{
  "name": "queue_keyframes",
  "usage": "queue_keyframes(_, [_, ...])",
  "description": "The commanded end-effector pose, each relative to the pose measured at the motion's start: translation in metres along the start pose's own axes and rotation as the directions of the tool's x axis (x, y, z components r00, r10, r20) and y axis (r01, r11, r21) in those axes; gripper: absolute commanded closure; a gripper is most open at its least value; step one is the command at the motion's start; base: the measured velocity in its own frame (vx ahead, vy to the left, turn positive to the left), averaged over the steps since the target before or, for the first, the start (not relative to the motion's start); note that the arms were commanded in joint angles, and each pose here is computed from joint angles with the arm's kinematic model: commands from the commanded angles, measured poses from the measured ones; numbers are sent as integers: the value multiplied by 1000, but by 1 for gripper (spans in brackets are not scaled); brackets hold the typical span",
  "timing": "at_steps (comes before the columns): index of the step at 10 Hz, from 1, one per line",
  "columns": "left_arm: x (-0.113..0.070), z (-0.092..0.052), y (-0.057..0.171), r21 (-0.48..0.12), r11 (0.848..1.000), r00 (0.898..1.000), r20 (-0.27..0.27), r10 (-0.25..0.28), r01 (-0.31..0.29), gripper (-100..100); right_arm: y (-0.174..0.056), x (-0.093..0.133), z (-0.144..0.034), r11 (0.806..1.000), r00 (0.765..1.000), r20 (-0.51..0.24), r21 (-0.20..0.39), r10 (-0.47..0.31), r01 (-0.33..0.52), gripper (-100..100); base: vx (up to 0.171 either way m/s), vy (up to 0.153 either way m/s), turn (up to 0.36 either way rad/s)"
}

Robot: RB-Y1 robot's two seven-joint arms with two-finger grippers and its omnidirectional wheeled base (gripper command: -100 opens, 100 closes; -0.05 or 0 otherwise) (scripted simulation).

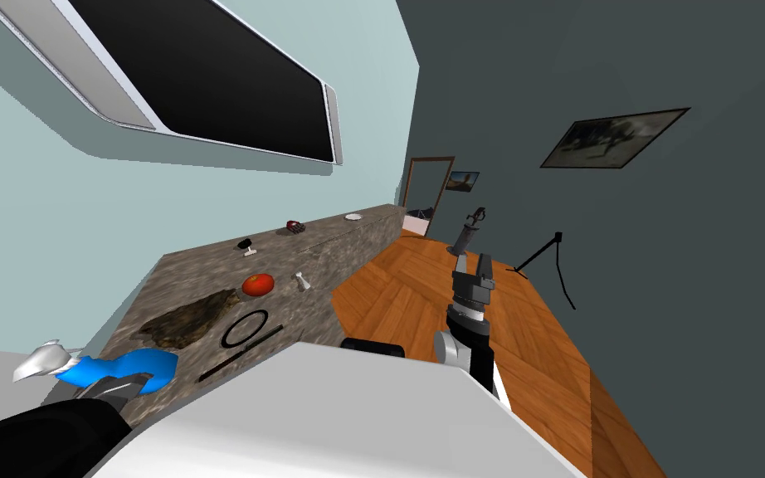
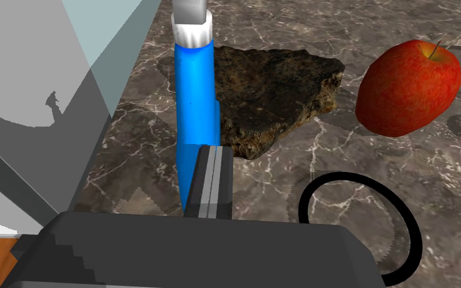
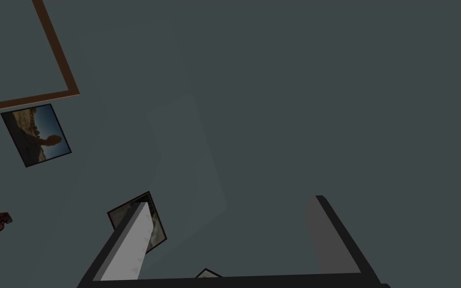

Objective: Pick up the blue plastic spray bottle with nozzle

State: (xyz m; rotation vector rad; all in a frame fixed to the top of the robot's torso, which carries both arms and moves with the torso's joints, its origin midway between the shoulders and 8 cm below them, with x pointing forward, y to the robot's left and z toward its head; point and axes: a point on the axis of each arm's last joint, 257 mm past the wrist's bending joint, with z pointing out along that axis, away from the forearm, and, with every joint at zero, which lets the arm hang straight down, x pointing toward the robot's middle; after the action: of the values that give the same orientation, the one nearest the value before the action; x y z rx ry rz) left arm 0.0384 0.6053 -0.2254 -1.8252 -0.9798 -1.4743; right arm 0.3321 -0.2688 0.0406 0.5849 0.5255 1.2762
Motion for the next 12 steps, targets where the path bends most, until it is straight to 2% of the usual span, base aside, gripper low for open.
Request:
queue_keyframes(1, [3,4,2,-17,1000,1000,-1,19,-19,-100,0,0,0,1000,1000,0,0,0,0,0,0,0,0])
queue_keyframes(3, [7,10,5,-36,999,999,-3,40,-40,-100,0,0,0,1000,1000,0,0,0,0,0,-4,7,-8])
queue_keyframes(5, [-5,11,-6,-16,999,999,18,41,-41,-100,0,0,0,1000,1000,0,0,0,0,0,-4,9,-46])
queue_keyframes(9, [-29,-7,-21,61,998,999,42,-30,27,-100,0,0,0,1000,1000,0,0,0,0,0,10,-4,-16])
queue_keyframes(10, [-26,-5,-19,48,999,999,41,-13,11,-100,0,0,0,1000,1000,0,0,0,0,0,11,-8,3])
queue_keyframes(11, [-27,-5,-20,51,999,999,40,-18,16,0,0,0,0,1000,1000,0,0,0,0,0,0,0,0])
queue_keyframes(12, [-15,15,-26,46,999,1000,8,23,-23,-100,0,0,0,1000,1000,0,0,0,0,0,-140,-41,-333])
